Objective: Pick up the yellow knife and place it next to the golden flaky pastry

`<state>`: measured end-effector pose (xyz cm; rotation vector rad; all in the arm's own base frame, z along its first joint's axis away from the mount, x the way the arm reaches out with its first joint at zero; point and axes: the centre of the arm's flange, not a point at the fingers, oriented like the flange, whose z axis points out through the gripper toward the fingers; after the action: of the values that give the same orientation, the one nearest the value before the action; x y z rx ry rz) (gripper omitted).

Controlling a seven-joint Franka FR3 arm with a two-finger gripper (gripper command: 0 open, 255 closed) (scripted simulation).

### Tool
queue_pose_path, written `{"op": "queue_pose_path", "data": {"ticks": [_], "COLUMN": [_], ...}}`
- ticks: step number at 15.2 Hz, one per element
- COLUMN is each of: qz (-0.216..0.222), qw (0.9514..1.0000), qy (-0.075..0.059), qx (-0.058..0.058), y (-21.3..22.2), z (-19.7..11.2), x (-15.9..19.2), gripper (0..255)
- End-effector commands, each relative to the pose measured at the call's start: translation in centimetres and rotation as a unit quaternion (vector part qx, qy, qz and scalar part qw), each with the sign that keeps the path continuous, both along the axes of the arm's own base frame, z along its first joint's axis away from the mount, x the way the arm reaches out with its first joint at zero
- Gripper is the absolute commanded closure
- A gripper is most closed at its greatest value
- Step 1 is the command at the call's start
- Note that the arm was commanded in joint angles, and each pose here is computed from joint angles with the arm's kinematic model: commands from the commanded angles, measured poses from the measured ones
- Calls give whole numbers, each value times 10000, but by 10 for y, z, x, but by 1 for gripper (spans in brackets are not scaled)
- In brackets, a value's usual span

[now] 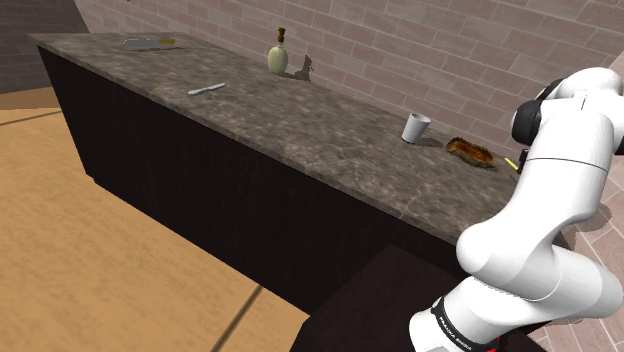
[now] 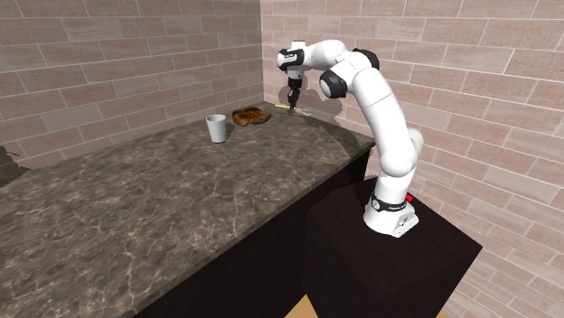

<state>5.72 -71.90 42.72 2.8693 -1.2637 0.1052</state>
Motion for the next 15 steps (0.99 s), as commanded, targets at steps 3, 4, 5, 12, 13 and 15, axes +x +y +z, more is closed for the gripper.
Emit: {"op": "queue_pose_path", "data": {"ticks": [3,4,5,12,13,15], "qz": [0,0,0,0,0,0], "qw": [10000,10000,10000,10000,10000,10000], "qy": [0,0,0,0,0,0], "qx": [-2,-2,-2,-2,-2,-2], "y": [0,0,0,0,0,0], "z": [-21,-26,-31,-68,-75,-75], "x": [0,0,0,0,0,0], "gripper": [255,255,255,255,255,255]}}
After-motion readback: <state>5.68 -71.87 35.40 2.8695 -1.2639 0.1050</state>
